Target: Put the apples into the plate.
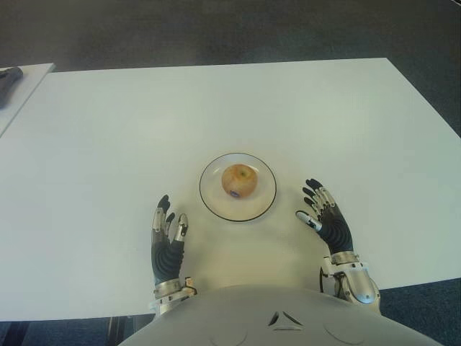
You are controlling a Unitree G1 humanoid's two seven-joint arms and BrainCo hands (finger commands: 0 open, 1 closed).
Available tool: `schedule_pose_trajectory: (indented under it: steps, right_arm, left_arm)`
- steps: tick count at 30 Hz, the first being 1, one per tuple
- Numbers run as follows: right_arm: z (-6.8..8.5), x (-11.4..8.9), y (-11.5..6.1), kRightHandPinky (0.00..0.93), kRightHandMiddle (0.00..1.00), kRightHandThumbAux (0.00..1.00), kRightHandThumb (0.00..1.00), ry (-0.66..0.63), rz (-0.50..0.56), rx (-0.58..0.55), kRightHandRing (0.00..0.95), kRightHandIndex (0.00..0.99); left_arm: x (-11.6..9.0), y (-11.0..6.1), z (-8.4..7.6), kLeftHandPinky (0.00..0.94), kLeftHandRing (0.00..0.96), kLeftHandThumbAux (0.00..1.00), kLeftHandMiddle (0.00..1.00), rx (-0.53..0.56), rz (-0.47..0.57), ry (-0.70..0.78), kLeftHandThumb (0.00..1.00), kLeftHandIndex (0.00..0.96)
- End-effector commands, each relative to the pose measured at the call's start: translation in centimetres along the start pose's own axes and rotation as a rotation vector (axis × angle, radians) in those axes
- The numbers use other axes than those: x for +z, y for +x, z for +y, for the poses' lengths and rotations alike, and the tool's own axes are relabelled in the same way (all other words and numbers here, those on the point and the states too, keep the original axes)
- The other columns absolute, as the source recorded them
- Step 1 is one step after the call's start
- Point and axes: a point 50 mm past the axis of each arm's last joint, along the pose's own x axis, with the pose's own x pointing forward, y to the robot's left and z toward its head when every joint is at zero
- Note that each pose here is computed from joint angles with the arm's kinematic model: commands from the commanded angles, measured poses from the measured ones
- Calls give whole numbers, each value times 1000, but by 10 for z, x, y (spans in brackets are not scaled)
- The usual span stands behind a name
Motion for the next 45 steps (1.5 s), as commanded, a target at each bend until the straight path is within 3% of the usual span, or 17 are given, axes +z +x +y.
schedule_pose_trajectory:
  steps: [1, 20, 39, 45]
  right_arm:
    - [0, -2, 0, 93, 83, 656, 360, -2, 26, 4, 81, 0]
    - [-1, -1, 1, 118, 112, 658, 405, 2, 23, -7, 108, 6]
    - [-1, 0, 2, 115, 149, 660, 435, 7, 47, -11, 135, 12]
    - [-1, 0, 3, 109, 196, 701, 479, 15, 52, -23, 174, 20]
  left_arm:
    - [-2, 0, -4, 150, 15, 429, 0, 12, 16, -8, 147, 0]
    - [-6, 1, -2, 102, 38, 461, 11, 2, 6, 6, 121, 0]
    - [-5, 0, -3, 151, 77, 516, 40, -6, 14, -9, 175, 0]
    - [-5, 0, -4, 176, 114, 566, 79, 9, 17, -30, 213, 0]
